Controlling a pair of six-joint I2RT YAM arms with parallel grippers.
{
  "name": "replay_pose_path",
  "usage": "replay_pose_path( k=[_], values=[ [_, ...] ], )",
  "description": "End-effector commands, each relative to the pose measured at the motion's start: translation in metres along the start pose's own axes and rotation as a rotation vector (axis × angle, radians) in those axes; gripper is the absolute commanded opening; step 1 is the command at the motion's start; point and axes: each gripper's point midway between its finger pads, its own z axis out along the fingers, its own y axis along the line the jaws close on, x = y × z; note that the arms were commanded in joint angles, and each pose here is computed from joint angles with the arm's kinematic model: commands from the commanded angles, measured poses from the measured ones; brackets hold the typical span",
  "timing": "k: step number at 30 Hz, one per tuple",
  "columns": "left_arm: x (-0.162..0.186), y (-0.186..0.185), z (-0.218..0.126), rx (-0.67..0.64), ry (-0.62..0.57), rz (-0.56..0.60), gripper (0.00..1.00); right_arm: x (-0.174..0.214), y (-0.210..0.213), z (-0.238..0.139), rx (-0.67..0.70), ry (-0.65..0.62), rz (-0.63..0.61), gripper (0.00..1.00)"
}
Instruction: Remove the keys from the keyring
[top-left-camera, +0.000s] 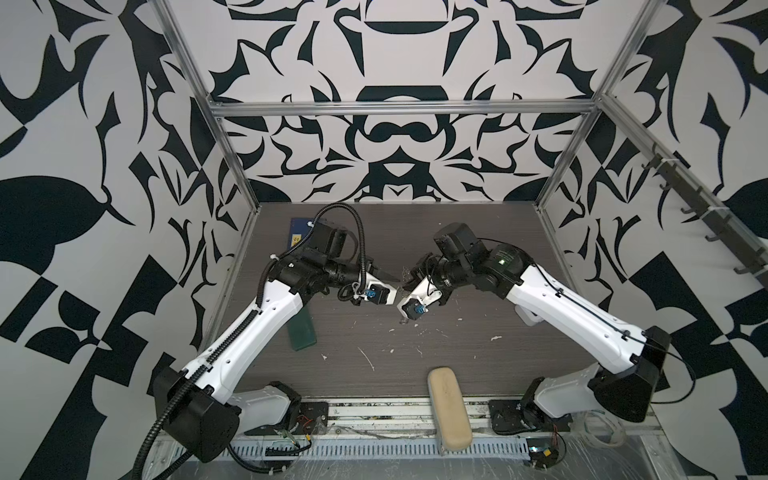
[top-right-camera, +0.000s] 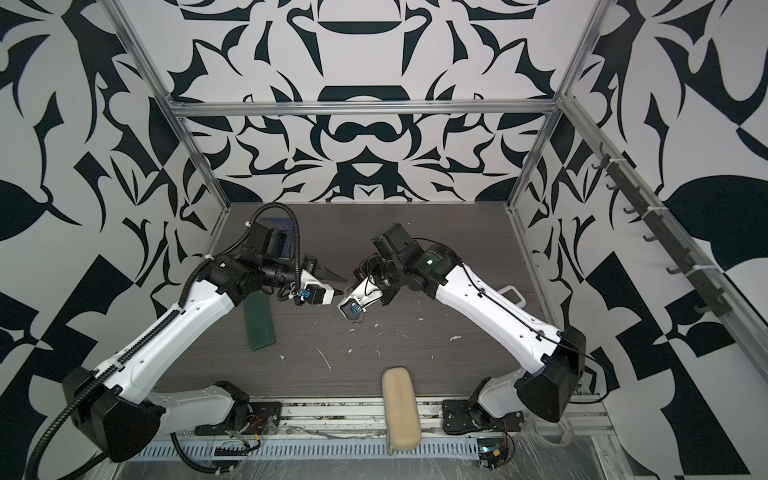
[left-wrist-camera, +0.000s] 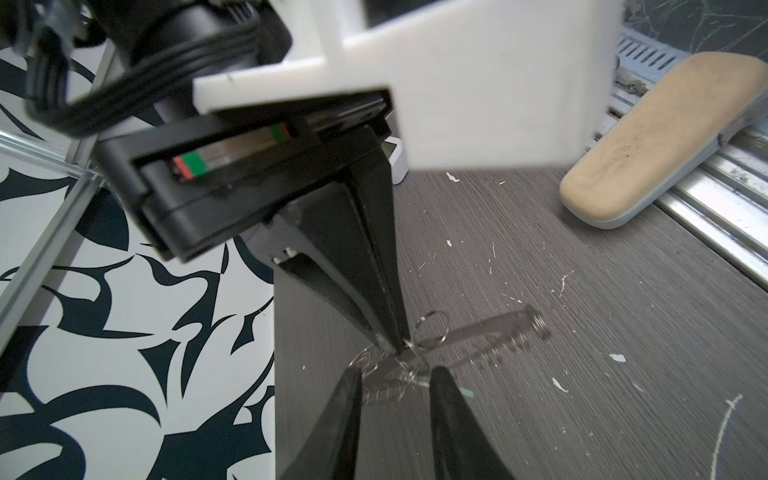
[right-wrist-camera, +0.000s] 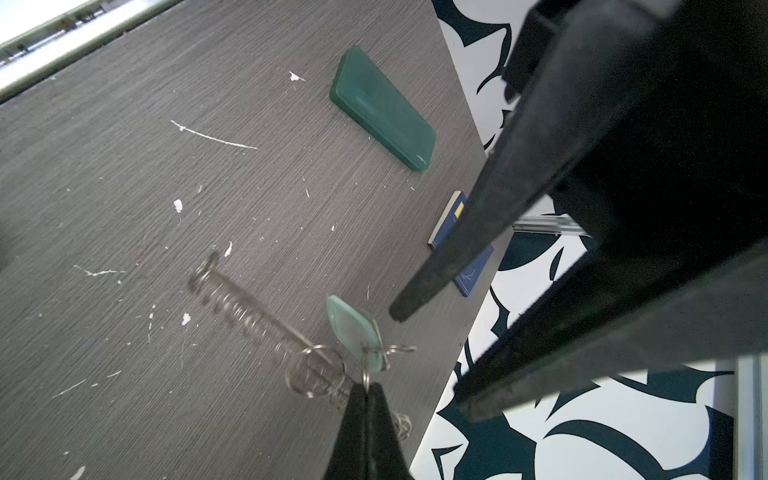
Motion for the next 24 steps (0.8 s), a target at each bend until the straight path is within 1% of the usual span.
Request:
replay_pose_path(
  k=[1,6,12,19,24],
  values=[
    [0.001,-0.014,0.004,0.047,-0.022,-0.04,0.29,-0.017,-0.023,-0.026,0.092,-0.023,-0.048,0.0],
    [0.004,-0.016,0.006,0.054,-0.019,-0.048,0.24,-0.019,-0.024,-0.029,0.098,-0.031,-0.046,0.0],
    [0.008,-0.016,0.007,0.056,0.0,-0.05,0.22,-0.023,-0.025,-0.032,0.105,-0.044,-0.047,0.0],
    [0.007,-0.015,0.007,0.055,0.002,-0.034,0.16,-0.028,-0.028,-0.035,0.118,-0.065,-0.034,0.0],
    [0.004,-0.016,0.008,0.059,-0.005,-0.027,0.15,-0.029,-0.028,-0.036,0.118,-0.067,-0.035,0.0]
  ],
)
